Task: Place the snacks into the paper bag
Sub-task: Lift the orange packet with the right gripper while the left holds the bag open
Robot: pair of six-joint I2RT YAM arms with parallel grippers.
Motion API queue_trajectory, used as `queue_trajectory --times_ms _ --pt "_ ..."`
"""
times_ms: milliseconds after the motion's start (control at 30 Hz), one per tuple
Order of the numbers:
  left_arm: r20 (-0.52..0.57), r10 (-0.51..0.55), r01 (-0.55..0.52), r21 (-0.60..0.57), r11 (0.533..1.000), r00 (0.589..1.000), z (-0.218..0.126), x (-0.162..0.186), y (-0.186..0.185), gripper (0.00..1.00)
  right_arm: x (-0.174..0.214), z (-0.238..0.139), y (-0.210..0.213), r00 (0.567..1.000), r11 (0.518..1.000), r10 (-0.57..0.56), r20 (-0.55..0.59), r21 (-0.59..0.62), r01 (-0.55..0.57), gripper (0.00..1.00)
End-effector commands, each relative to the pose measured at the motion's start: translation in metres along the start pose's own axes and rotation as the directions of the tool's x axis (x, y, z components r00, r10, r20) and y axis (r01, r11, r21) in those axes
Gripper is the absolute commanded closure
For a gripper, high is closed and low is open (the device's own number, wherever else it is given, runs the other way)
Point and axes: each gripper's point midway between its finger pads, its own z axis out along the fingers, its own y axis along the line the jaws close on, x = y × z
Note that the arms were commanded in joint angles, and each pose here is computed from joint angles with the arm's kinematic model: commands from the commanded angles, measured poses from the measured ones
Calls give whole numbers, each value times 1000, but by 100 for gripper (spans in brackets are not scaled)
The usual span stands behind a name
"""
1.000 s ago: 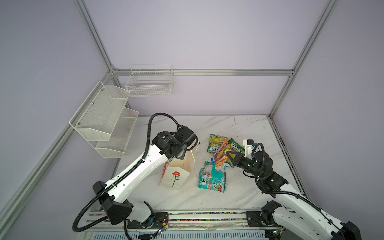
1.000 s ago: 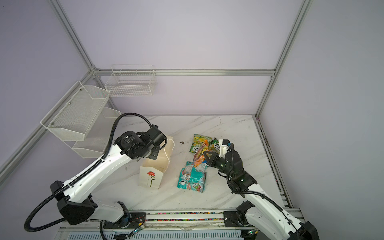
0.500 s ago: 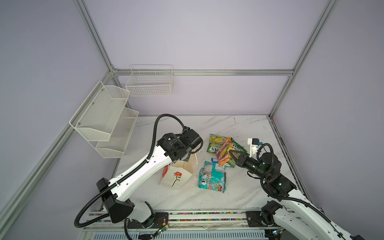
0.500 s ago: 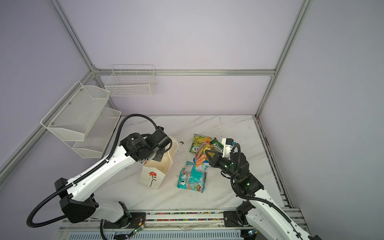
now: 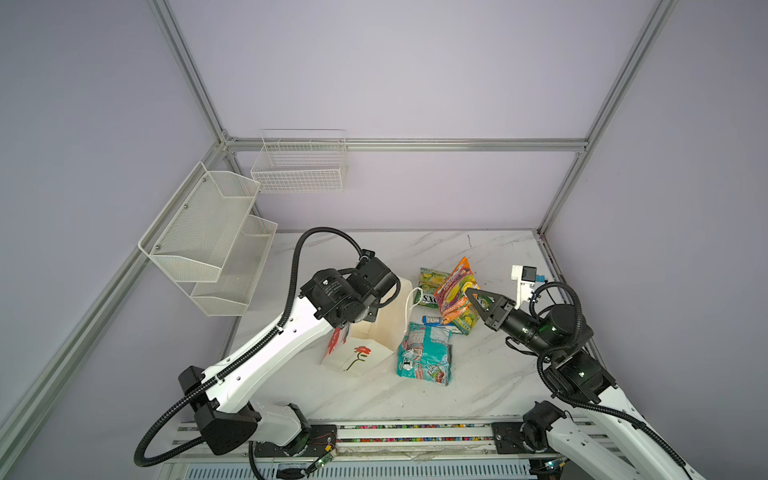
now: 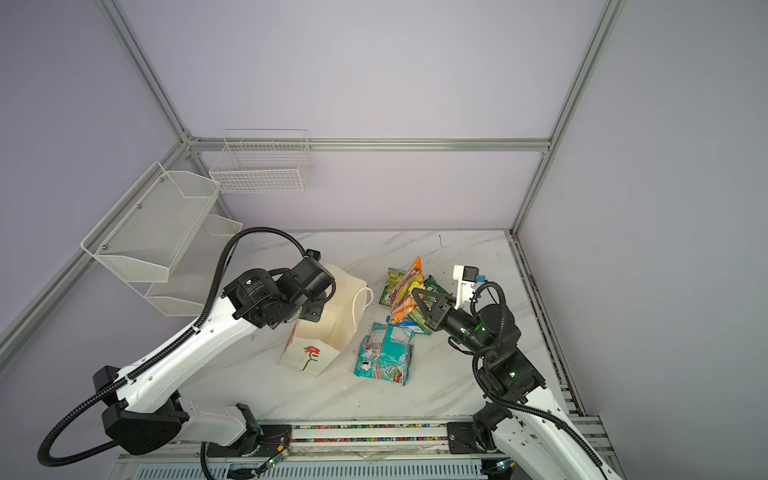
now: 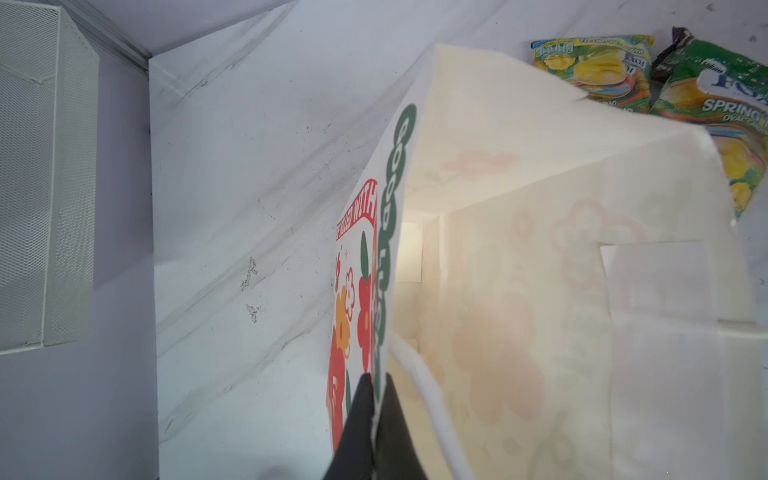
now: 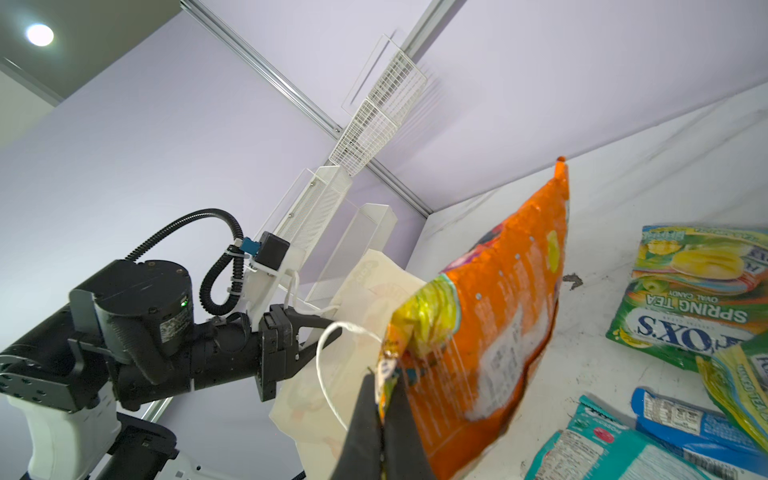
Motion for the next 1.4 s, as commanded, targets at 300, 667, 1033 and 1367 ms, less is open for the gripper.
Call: queue_trajectory --times_ms 300,667,1033,1367 --pt "74 -101 96 77 992 992 -11 -10 -5 98 -46 -15 78 992 979 -85 92 -175 100 100" --pt "70 -9 12 -43 999 998 -13 -9 16 97 -59 -18 107 990 960 -97 101 -252 120 100" --pt "-67 141 -149 -153 977 988 4 -8 12 98 -54 -18 101 992 963 -84 97 -247 106 100" --pt "-59 99 -104 -88 991 993 9 -9 -3 98 -60 -19 108 990 960 -93 107 -253 117 100"
